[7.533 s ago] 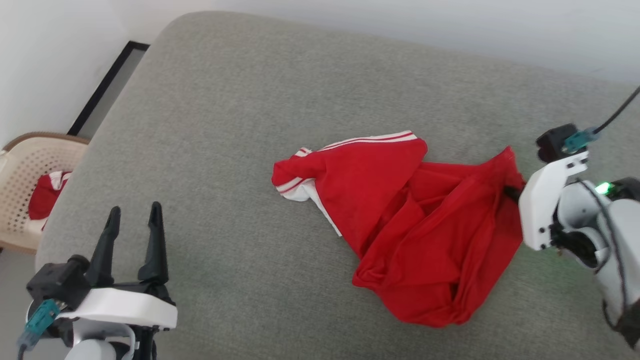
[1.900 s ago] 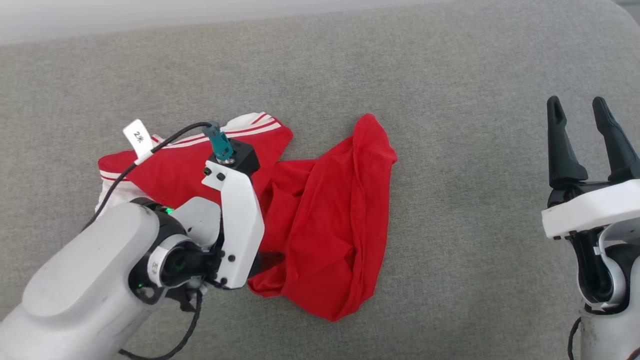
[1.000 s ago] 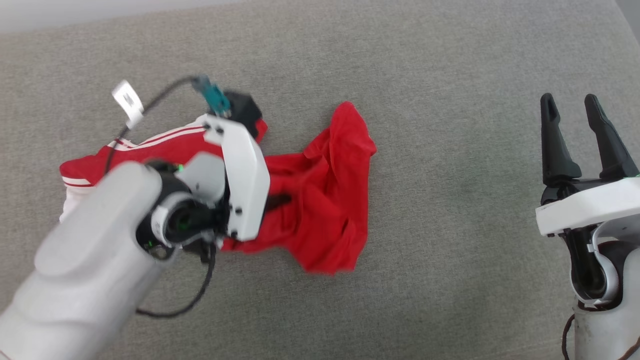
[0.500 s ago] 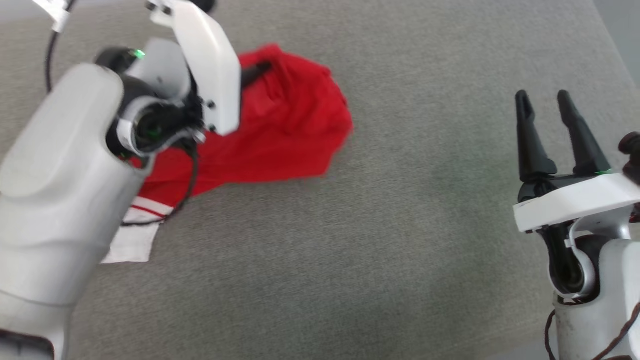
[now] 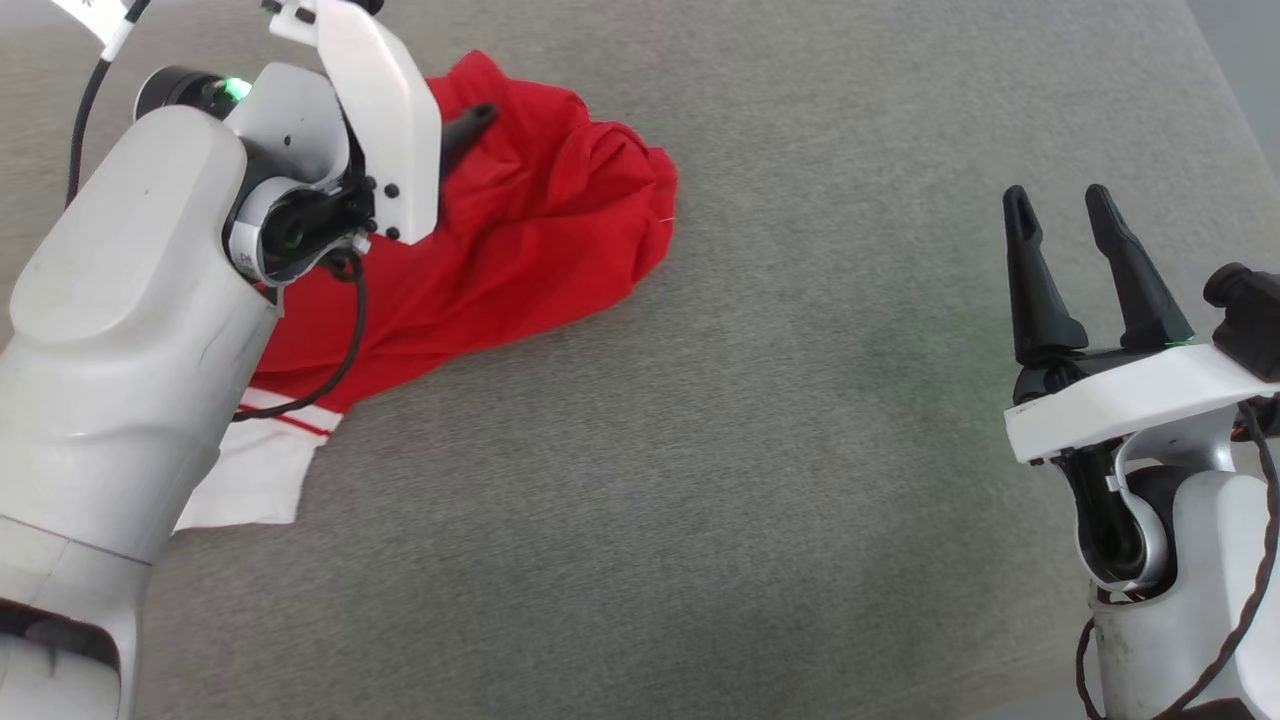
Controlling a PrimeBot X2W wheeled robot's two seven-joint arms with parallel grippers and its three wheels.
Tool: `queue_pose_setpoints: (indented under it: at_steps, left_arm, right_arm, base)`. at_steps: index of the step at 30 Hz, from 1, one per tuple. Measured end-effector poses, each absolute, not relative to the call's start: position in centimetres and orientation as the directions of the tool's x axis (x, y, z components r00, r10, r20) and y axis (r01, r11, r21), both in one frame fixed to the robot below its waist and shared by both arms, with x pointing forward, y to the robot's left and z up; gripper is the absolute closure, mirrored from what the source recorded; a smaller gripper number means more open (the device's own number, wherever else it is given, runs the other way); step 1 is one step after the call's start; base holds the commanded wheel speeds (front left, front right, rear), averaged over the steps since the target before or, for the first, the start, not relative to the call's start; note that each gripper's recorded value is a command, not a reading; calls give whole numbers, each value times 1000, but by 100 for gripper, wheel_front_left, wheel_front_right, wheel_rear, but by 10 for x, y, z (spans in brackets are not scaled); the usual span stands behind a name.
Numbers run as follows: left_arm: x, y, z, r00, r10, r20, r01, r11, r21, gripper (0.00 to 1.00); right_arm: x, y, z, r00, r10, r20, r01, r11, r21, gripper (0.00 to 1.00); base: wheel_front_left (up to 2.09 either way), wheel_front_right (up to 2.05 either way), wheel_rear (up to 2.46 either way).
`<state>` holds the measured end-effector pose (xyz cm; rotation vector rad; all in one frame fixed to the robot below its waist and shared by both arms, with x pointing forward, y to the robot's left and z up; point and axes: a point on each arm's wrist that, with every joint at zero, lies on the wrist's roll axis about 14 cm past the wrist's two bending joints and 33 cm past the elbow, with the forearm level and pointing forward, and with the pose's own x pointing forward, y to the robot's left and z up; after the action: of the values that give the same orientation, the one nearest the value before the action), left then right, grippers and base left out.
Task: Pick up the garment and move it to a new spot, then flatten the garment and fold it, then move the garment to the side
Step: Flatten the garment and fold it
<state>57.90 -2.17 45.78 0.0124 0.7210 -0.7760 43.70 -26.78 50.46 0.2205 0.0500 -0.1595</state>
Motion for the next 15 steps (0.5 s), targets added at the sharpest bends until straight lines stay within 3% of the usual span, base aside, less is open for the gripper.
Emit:
queue_pose_setpoints:
  at_steps: [8, 15]
  left_arm:
    - [576, 5, 493, 559, -632, -536, 649, 736, -191, 0]
    - [565, 45, 520, 668, -608, -429, 635, 766, -98, 0]
  right_arm:
    - [447, -250, 513, 994, -99, -55, 109, 972, 208, 0]
    - [457, -224, 517, 998, -24, -57, 36, 976, 216, 0]
  base:
    - [0, 0, 0]
    - [0, 0, 0]
